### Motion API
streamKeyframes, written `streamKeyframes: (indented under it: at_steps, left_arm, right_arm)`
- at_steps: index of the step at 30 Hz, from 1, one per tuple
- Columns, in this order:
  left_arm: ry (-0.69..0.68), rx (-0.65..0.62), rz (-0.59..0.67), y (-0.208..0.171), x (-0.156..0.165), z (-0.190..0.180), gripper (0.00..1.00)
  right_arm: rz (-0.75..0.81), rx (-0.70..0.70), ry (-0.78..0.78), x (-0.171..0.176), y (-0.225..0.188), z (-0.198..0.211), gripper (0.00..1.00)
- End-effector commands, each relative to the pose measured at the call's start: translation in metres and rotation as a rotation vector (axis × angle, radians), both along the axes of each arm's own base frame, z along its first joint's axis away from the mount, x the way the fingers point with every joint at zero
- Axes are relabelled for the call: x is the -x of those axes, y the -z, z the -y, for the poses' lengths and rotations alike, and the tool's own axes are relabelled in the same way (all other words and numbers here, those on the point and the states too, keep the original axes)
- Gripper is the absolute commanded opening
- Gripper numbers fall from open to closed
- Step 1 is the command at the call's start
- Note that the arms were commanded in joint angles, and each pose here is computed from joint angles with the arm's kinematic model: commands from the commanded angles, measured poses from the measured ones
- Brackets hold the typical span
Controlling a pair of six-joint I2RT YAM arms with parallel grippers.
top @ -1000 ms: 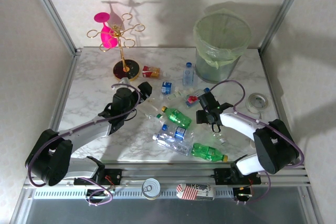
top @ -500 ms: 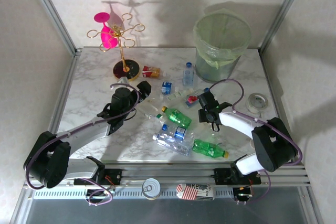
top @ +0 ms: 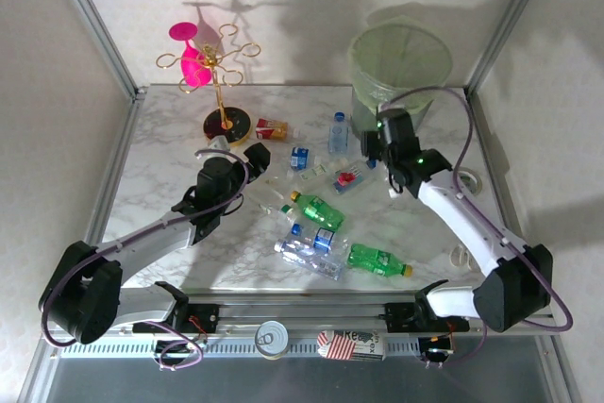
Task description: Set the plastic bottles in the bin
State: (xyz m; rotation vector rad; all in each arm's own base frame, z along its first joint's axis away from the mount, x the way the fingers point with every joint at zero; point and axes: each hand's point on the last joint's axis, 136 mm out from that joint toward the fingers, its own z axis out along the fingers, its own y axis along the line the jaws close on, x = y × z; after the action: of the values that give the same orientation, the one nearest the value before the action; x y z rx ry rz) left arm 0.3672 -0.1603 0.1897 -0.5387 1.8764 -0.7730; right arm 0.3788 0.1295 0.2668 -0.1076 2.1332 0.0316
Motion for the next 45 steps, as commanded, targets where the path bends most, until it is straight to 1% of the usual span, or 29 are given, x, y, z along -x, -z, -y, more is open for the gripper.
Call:
streamKeyframes:
  at_steps: [1,5,8,11,15,18,23,25,30,33,35,38,42,44,45]
  left_arm:
    - [0.015,-0.016,0.057,-0.017,-0.002,0.000,0.99]
    - [0.033,-0.036,0.063,-0.018,0.000,0.001,1.00]
    - [0.037,-0.053,0.062,-0.017,0.002,0.000,1.00]
    - [0.037,-0.078,0.060,-0.015,0.005,-0.003,1.00]
    - [0.023,-0.112,0.053,-0.011,0.008,-0.009,1.00]
    - [0.013,-0.127,0.051,-0.010,0.010,-0.013,1.00]
    - [-0.014,-0.165,0.057,-0.013,0.016,-0.023,1.00]
    - [-0.030,-0.194,0.039,-0.010,0.020,-0.030,1.00]
    - [-0.074,-0.220,0.035,-0.010,0.027,-0.046,1.00]
    - [-0.094,-0.211,0.041,-0.012,0.031,-0.052,1.00]
    - [-0.105,-0.203,0.047,-0.014,0.033,-0.055,1.00]
    - [-0.117,-0.196,0.053,-0.016,0.034,-0.058,1.00]
    - [-0.131,-0.183,0.056,-0.018,0.034,-0.060,1.00]
    - [-0.138,-0.169,0.056,-0.017,0.034,-0.061,1.00]
    - [-0.141,-0.161,0.056,-0.017,0.033,-0.061,1.00]
  right_arm:
    - [0.214,-0.104,-0.061,-0.016,-0.084,-0.006,0.44]
    - [0.409,-0.221,-0.088,-0.035,-0.157,-0.004,0.43]
    - [0.530,-0.273,-0.073,-0.053,-0.198,0.003,0.42]
    - [0.631,-0.301,-0.060,-0.069,-0.232,0.010,0.42]
    - [0.715,-0.301,-0.017,-0.100,-0.258,0.020,0.42]
    - [0.731,-0.277,0.030,-0.132,-0.251,0.028,0.42]
    - [0.679,-0.250,0.065,-0.183,-0.215,0.039,0.42]
    - [0.640,-0.242,0.073,-0.199,-0.199,0.041,0.42]
    - [0.538,-0.246,0.065,-0.226,-0.151,0.035,0.45]
    - [0.484,-0.260,0.071,-0.236,-0.124,0.033,0.48]
    - [0.463,-0.270,0.071,-0.240,-0.114,0.031,0.50]
    - [0.454,-0.280,0.072,-0.243,-0.111,0.031,0.60]
    - [0.476,-0.272,0.077,-0.239,-0.128,0.033,0.85]
    - [0.495,-0.265,0.078,-0.233,-0.142,0.035,0.95]
    - [0.503,-0.261,0.078,-0.228,-0.150,0.036,0.99]
